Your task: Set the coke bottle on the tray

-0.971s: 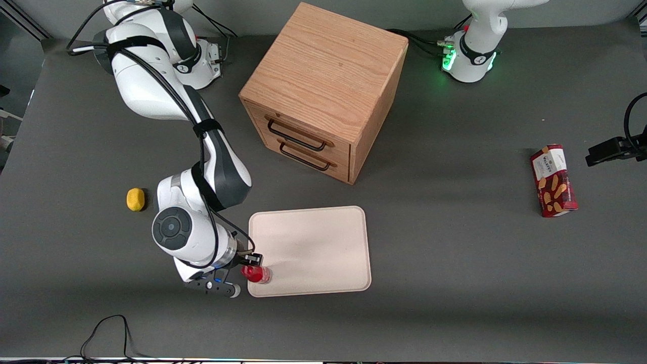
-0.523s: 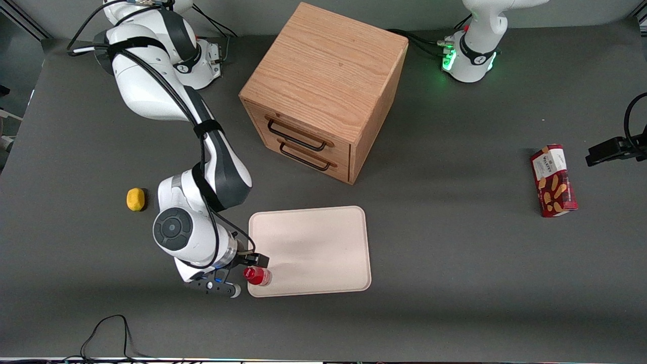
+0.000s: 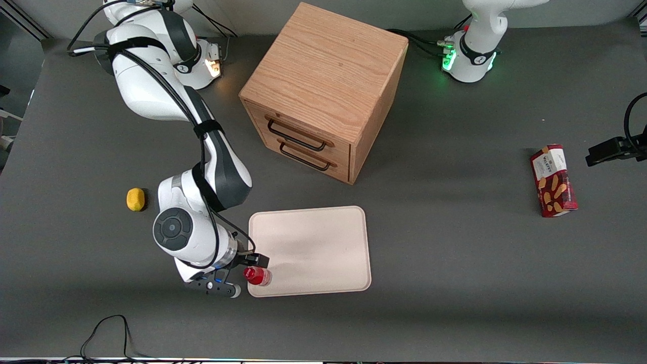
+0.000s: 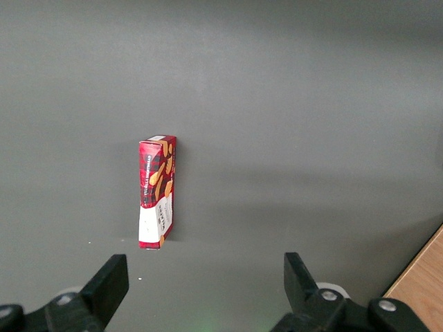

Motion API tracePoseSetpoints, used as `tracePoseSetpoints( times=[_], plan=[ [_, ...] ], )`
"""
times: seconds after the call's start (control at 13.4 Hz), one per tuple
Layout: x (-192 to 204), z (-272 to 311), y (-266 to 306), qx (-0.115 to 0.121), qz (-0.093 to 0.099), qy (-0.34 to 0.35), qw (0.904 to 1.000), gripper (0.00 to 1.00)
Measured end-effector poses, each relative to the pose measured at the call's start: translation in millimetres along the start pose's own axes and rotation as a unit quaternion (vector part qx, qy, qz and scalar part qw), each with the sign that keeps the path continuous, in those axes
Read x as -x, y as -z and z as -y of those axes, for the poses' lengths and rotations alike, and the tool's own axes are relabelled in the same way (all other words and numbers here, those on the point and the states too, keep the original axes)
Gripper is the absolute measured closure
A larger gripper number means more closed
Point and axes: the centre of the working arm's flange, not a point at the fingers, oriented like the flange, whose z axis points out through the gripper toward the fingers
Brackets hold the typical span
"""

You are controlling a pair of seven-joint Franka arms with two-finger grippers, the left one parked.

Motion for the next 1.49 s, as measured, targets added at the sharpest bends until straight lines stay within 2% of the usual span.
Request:
tracePoseSetpoints(
  times=[0.37, 0.6, 0.75, 1.12, 1.34, 1.49],
  plan=[
    [0.2, 0.6, 3.1, 0.000, 0.001, 0.000, 1.0000, 0.00],
    [5.9, -1.5, 21.7, 0.012, 0.021, 0.002, 0.9997, 0.00],
    [12.4, -13.3, 44.7, 0.028, 0.047, -0.003, 0.9985, 0.00],
    [29.6, -95.4, 115.2, 0.035, 0.082, 0.030, 0.9956, 0.00],
    [54.9, -171.9, 162.2, 0.034, 0.092, 0.060, 0.9933, 0.00],
    [77.4, -215.8, 188.1, 0.023, 0.096, 0.066, 0.9929, 0.00]
  ],
)
